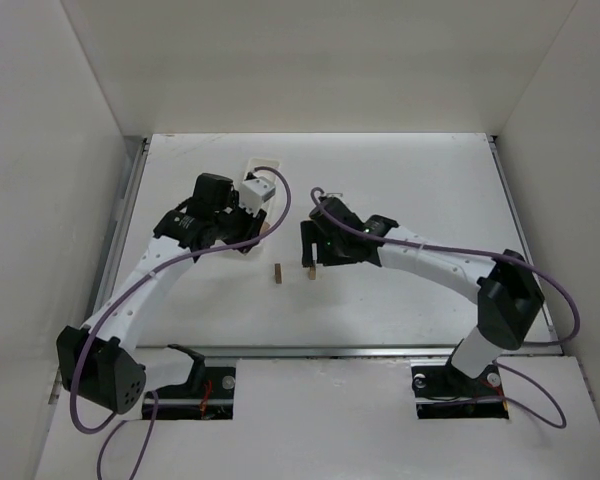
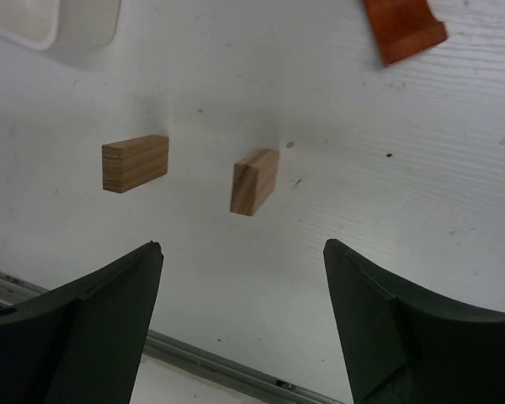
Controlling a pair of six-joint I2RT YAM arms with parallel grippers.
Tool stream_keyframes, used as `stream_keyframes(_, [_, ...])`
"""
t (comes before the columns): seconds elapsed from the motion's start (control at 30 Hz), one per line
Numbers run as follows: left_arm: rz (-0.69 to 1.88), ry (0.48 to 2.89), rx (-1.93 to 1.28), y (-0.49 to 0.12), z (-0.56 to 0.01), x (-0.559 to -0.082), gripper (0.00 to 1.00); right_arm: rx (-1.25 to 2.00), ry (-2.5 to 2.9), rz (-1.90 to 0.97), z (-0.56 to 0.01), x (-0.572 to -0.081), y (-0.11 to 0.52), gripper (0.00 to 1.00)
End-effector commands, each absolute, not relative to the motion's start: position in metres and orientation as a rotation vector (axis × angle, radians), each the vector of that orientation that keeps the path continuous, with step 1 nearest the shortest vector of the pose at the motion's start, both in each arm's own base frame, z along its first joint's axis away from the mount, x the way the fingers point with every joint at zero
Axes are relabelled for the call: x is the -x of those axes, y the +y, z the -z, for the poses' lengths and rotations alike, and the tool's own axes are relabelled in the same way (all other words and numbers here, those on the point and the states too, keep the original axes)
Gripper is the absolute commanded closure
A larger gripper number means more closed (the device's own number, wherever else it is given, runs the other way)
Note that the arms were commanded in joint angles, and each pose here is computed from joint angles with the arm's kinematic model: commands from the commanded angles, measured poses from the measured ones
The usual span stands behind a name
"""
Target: Build the wood block tower
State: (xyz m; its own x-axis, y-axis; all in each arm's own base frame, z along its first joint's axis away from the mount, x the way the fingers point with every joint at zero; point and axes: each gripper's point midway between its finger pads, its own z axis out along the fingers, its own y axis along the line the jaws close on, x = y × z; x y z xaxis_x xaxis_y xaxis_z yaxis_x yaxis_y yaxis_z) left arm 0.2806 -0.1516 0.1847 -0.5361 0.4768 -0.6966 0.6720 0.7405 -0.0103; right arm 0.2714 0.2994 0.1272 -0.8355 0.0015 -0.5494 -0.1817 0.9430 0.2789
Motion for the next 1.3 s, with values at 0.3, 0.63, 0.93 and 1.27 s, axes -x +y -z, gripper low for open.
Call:
stream_keyframes(0.3, [0.338, 2.183, -0.715, -0.139, -0.2, -0.28, 1.0, 0.146, 2.564, -0.324, -0.104, -0.276, 0.327, 0.24])
stream_keyframes(0.63, [0.348, 2.182, -0.72, -0.14, -0.198, -0.279, 1.0, 0.157, 2.561, -0.31, -0.095, -0.284, 0.335, 0.39])
stream_keyframes(0.93, [0.359, 2.171, -0.723, -0.141, -0.199, -0.278, 1.0, 0.151, 2.557, -0.277, -0.088, -0.292, 0.339, 0.5])
stream_keyframes(1.27, [0.359, 2.171, -0.723, -0.141, -0.198, -0.276, 1.0, 0.159, 2.558, -0.237, -0.083, -0.294, 0.334, 0.63])
